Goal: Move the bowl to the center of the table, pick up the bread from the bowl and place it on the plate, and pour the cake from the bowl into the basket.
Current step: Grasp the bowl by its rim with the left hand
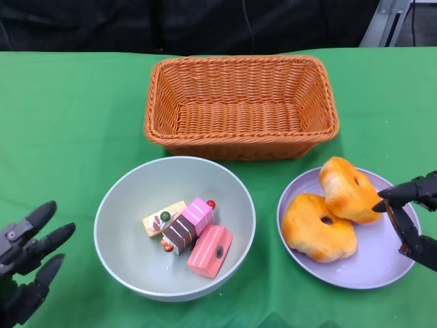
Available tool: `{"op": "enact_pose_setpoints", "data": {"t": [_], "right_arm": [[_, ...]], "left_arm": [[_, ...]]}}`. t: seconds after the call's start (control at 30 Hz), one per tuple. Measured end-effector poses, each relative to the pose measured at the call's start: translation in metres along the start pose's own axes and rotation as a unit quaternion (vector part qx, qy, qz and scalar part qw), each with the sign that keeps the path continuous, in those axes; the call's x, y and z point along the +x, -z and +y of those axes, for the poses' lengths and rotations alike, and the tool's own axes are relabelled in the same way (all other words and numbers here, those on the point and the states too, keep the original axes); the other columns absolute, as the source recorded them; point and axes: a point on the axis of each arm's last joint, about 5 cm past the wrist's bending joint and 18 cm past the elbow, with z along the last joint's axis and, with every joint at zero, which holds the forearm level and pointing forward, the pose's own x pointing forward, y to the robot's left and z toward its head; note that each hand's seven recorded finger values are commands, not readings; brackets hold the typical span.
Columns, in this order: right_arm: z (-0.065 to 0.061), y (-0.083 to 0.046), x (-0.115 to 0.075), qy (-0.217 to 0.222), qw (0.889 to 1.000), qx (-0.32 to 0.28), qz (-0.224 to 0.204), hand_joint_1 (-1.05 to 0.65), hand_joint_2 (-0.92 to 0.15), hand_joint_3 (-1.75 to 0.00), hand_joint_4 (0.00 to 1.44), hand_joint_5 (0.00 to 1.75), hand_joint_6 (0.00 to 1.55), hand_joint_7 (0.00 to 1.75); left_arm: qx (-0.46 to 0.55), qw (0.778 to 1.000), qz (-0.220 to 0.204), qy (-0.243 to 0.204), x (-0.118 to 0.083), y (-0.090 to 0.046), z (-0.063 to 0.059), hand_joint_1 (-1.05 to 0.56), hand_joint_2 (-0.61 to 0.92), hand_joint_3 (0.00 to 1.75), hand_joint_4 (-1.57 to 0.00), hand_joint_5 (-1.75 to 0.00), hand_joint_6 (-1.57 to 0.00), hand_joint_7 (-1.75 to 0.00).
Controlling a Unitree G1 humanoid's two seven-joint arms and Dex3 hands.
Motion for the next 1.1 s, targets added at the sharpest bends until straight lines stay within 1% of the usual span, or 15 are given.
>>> {"op": "enact_pose_setpoints", "data": {"t": [0.03, 0.07, 0.13, 0.3, 0.5, 0.57, 0.73, 0.9, 1.03, 1.1], "right_arm": [[0.000, 0.000, 0.000, -0.001, 1.000, 0.000, 0.001, -0.06, -0.59, -0.82, 0.79, 1.16, 0.82, 0.89], [0.000, 0.000, 0.000, -0.003, 1.000, 0.001, 0.002, -0.07, -0.62, -0.75, 0.78, 1.17, 0.81, 0.91], [0.000, 0.001, 0.000, -0.005, 1.000, 0.002, 0.011, -0.06, -0.65, -0.68, 0.78, 1.17, 0.80, 0.92], [0.001, 0.002, 0.000, -0.005, 1.000, 0.000, 0.019, -0.08, -0.66, -0.66, 0.78, 1.16, 0.80, 0.92], [-0.001, 0.002, 0.000, 0.002, 1.000, -0.003, 0.025, -0.08, -0.69, -0.60, 0.79, 1.14, 0.81, 0.89], [-0.002, 0.002, 0.000, 0.004, 1.000, -0.004, 0.025, -0.08, -0.70, -0.59, 0.80, 1.13, 0.81, 0.88], [0.000, 0.003, -0.001, 0.007, 1.000, 0.000, 0.028, -0.07, -0.72, -0.57, 0.80, 1.12, 0.82, 0.85], [0.000, 0.005, -0.001, 0.009, 0.999, 0.002, 0.034, -0.08, -0.73, -0.55, 0.80, 1.12, 0.83, 0.83], [0.001, 0.005, -0.001, 0.010, 0.999, 0.003, 0.034, -0.09, -0.73, -0.55, 0.80, 1.13, 0.84, 0.83], [0.001, 0.005, 0.000, 0.010, 0.999, 0.003, 0.032, -0.10, -0.73, -0.55, 0.80, 1.13, 0.84, 0.82]], "left_arm": [[0.007, 1.000, -0.003, 0.001, 0.000, -0.001, 0.000, -0.60, 0.92, 0.16, -0.82, 0.00, -0.69, 0.00], [0.013, 1.000, -0.007, 0.004, 0.001, -0.001, 0.001, -0.58, 0.92, 0.16, -0.81, 0.00, -0.68, 0.00], [0.021, 1.000, -0.014, 0.009, 0.001, -0.003, 0.002, -0.55, 0.92, 0.15, -0.78, 0.00, -0.66, 0.00], [0.049, 0.997, -0.045, 0.027, 0.004, -0.008, 0.008, -0.51, 0.92, 0.15, -0.74, 0.00, -0.64, 0.00], [0.103, 0.988, -0.091, 0.064, 0.008, -0.019, 0.023, -0.50, 0.92, 0.11, -0.74, 0.00, -0.64, 0.00], [0.121, 0.984, -0.099, 0.084, 0.008, -0.022, 0.027, -0.51, 0.92, 0.11, -0.71, 0.00, -0.62, 0.00], [0.186, 0.964, -0.107, 0.159, 0.013, -0.033, 0.039, -0.54, 0.92, 0.14, -0.68, 0.00, -0.60, 0.00], [0.252, 0.936, -0.119, 0.215, 0.019, -0.047, 0.051, -0.54, 0.92, 0.15, -0.66, 0.00, -0.56, 0.00], [0.280, 0.919, -0.128, 0.246, 0.023, -0.052, 0.054, -0.49, 0.92, 0.12, -0.65, 0.00, -0.54, 0.00], [0.294, 0.907, -0.142, 0.267, 0.024, -0.055, 0.054, -0.48, 0.92, 0.12, -0.65, 0.00, -0.54, 0.00]]}}
